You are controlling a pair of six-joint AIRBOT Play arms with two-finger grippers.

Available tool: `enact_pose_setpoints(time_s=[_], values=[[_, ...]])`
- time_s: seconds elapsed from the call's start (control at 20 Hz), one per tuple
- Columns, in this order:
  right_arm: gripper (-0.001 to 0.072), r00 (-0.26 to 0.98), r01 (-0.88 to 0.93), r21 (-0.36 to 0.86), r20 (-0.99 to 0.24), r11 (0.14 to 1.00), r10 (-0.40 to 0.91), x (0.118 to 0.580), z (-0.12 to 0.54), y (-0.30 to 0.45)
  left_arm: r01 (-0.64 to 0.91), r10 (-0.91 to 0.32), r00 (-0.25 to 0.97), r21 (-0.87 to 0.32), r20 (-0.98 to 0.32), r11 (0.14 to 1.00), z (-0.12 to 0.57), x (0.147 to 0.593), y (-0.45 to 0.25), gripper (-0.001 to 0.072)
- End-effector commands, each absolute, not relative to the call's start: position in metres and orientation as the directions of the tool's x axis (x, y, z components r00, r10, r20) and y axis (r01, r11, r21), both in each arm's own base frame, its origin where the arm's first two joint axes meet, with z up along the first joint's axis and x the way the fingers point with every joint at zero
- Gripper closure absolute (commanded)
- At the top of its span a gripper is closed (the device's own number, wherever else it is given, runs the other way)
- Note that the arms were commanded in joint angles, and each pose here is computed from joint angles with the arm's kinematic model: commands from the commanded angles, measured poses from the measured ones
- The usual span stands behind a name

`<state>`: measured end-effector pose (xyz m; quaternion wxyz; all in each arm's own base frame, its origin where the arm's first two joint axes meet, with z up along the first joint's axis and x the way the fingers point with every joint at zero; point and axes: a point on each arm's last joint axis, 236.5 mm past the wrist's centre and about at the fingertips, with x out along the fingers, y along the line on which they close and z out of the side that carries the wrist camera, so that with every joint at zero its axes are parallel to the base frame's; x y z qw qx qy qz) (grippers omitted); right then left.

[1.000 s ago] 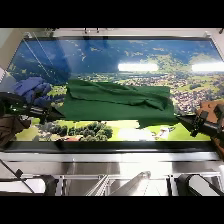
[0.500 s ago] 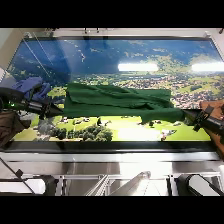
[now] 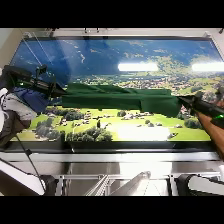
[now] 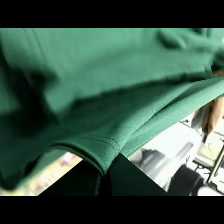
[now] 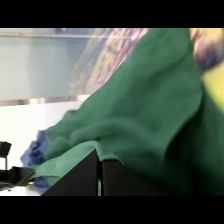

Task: Fold the shirts.

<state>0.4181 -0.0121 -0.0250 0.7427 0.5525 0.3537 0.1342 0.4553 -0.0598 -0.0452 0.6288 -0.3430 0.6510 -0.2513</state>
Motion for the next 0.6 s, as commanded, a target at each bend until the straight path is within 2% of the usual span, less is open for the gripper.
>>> enact_pose_setpoints(time_s=[0.0, 0.2, 0.4, 0.45, 0.5, 0.55], values=[[0.0692, 0.68, 0.212, 0.893, -0.427, 0.397, 0.597, 0.454, -0.06, -0.005, -0.158, -0.759, 0.033, -0.753, -0.65, 0.638, -0.065, 0.484, -0.057, 0.0675], [0.0691, 0.689, 0.2, 0.857, -0.467, 0.474, 0.554, 0.467, -0.077, -0.014, -0.112, -0.755, 0.023, -0.753, -0.655, 0.649, -0.074, 0.507, -0.07, 0.0684], [0.0689, 0.701, 0.144, 0.832, -0.468, 0.535, 0.538, 0.473, -0.073, -0.02, -0.087, -0.758, -0.019, -0.754, -0.652, 0.651, -0.082, 0.506, -0.086, 0.0684], [0.0643, 0.702, 0.14, 0.831, -0.467, 0.539, 0.537, 0.474, -0.072, -0.02, -0.097, -0.76, -0.032, -0.755, -0.649, 0.649, -0.086, 0.503, -0.086, 0.0682], [0.0453, 0.704, 0.135, 0.831, -0.464, 0.54, 0.537, 0.475, -0.071, -0.021, -0.107, -0.763, -0.043, -0.756, -0.645, 0.646, -0.088, 0.499, -0.086, 0.0677], [0.035, 0.704, 0.123, 0.833, -0.456, 0.539, 0.544, 0.476, -0.067, -0.02, -0.109, -0.766, -0.06, -0.759, -0.64, 0.642, -0.087, 0.495, -0.086, 0.0493]])
